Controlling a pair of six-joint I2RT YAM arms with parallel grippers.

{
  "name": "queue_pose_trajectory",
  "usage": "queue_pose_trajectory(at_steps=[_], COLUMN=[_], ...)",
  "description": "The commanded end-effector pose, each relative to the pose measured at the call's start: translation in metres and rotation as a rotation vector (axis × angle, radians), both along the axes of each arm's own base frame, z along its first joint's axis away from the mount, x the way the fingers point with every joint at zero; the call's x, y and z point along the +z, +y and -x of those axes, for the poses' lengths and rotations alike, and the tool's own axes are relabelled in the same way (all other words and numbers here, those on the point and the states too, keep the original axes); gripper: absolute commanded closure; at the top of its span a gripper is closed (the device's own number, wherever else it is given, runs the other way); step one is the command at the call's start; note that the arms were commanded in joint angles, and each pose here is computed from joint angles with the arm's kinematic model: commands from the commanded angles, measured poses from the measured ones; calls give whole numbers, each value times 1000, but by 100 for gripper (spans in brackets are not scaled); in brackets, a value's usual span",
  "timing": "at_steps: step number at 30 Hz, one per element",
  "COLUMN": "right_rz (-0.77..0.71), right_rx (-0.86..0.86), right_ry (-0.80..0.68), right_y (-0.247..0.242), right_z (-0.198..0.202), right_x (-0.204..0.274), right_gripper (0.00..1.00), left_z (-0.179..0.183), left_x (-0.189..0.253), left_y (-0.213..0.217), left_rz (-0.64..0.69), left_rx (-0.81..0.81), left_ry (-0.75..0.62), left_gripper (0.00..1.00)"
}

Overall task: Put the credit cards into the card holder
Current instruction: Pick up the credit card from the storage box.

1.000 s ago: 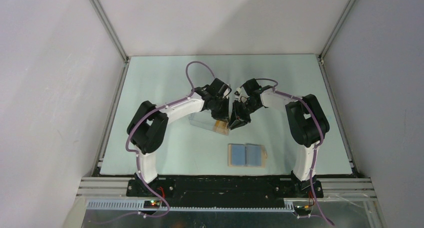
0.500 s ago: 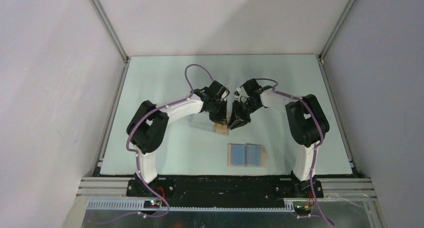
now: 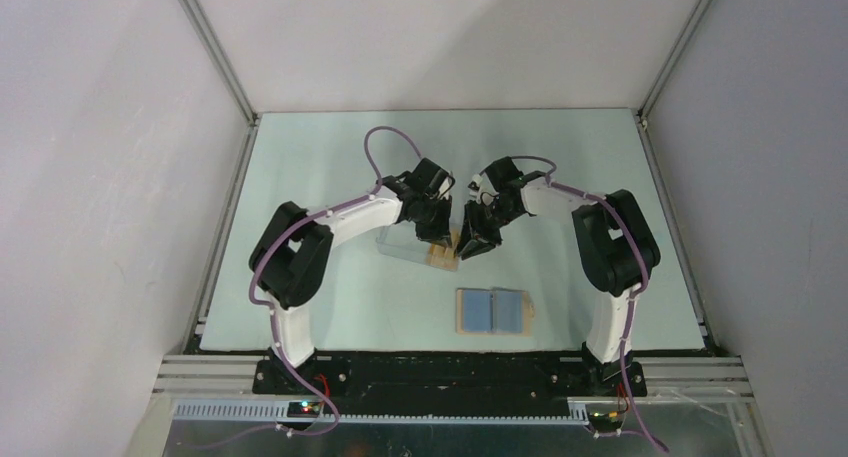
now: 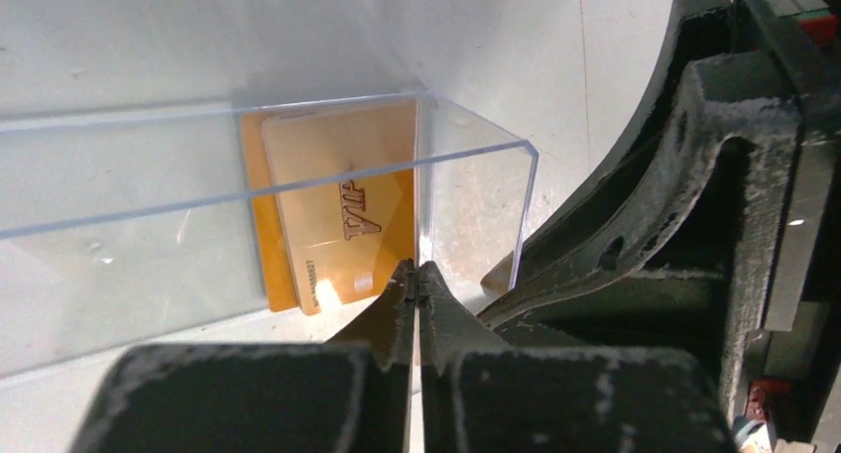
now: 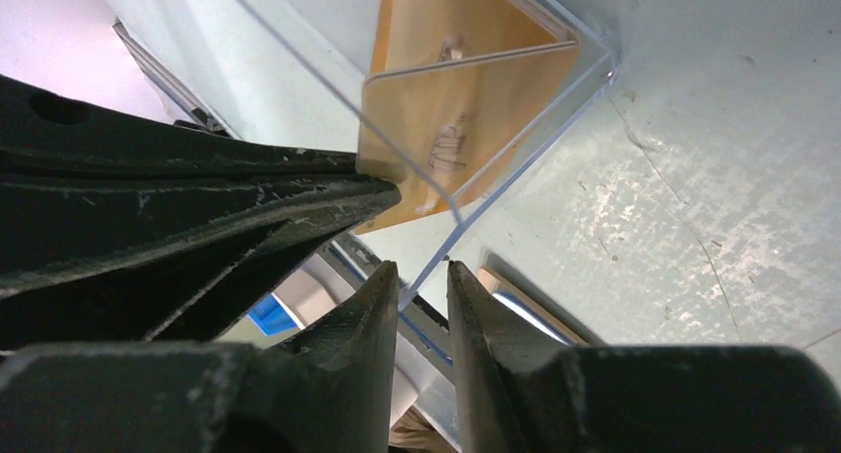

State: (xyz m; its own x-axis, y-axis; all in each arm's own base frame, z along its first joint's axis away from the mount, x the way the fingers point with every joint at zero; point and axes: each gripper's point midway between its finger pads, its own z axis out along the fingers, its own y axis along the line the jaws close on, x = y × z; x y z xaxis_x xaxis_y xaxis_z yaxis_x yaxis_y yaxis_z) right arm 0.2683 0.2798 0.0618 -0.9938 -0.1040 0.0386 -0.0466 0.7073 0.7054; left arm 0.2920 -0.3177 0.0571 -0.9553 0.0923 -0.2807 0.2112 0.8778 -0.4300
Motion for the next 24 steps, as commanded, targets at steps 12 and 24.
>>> queue_pose_trajectory(at_steps=[12,24], right_rz=[-167,-524], right_rx=[-77,-51], right_ry=[-334,-359], right_y=[-8,17], right_z=[-27,-12], right_x=[109,170], right_gripper=[41,41], left_z=[-7,26], left_x=[132,195], left_y=[45,47], left_rz=[366,812], left_rx=[117,14], left_ry=[-235,-332], left_gripper=[100,100])
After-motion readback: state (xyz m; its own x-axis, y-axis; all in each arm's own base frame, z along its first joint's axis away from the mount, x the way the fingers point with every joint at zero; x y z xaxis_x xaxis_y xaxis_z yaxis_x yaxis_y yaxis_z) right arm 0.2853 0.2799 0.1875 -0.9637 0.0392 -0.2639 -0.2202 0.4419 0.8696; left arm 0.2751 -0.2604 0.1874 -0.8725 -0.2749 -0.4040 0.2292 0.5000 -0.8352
